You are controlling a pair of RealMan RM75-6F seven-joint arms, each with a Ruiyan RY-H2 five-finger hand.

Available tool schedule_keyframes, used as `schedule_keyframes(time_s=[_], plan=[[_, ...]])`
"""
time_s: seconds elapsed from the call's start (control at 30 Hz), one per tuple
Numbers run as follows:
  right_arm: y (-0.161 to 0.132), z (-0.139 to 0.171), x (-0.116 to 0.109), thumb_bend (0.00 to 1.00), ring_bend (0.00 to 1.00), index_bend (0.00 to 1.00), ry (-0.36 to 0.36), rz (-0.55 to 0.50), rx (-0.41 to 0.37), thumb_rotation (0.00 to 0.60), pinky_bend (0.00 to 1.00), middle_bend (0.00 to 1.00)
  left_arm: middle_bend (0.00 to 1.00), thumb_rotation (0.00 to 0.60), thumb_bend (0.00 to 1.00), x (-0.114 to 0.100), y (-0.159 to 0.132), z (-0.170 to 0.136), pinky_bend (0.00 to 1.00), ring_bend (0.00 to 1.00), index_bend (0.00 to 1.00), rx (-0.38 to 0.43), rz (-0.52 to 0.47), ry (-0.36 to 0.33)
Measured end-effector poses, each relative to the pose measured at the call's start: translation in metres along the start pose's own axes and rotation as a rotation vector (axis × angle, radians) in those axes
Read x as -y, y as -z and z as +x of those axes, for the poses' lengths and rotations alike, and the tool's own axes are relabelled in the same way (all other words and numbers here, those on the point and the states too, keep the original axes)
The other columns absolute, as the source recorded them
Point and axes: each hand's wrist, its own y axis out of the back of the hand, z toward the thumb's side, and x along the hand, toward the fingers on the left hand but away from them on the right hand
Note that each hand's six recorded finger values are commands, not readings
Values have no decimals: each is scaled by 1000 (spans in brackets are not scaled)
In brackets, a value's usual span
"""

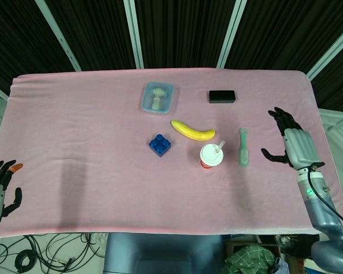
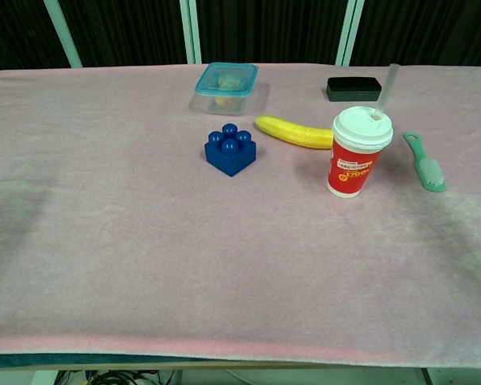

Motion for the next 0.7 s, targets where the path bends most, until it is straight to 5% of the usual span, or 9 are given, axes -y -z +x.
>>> schedule_keyframes(time_s=[0.2, 0.4, 0.7], plan=[[28, 55, 9, 195, 0, 61, 12, 217, 20, 600, 156, 0, 106, 600, 581, -2, 0, 0, 11, 23, 190, 0, -5, -7], [38, 108, 25, 195, 0, 49, 12, 269, 44, 600, 156, 0, 105, 600, 581, -2, -1, -1, 11, 23, 190, 10, -4, -8], [52, 136, 51, 198, 0, 44, 55, 313, 45, 600, 156, 0, 106, 600, 581, -4, -2, -2, 10, 23, 190, 25, 8, -24]])
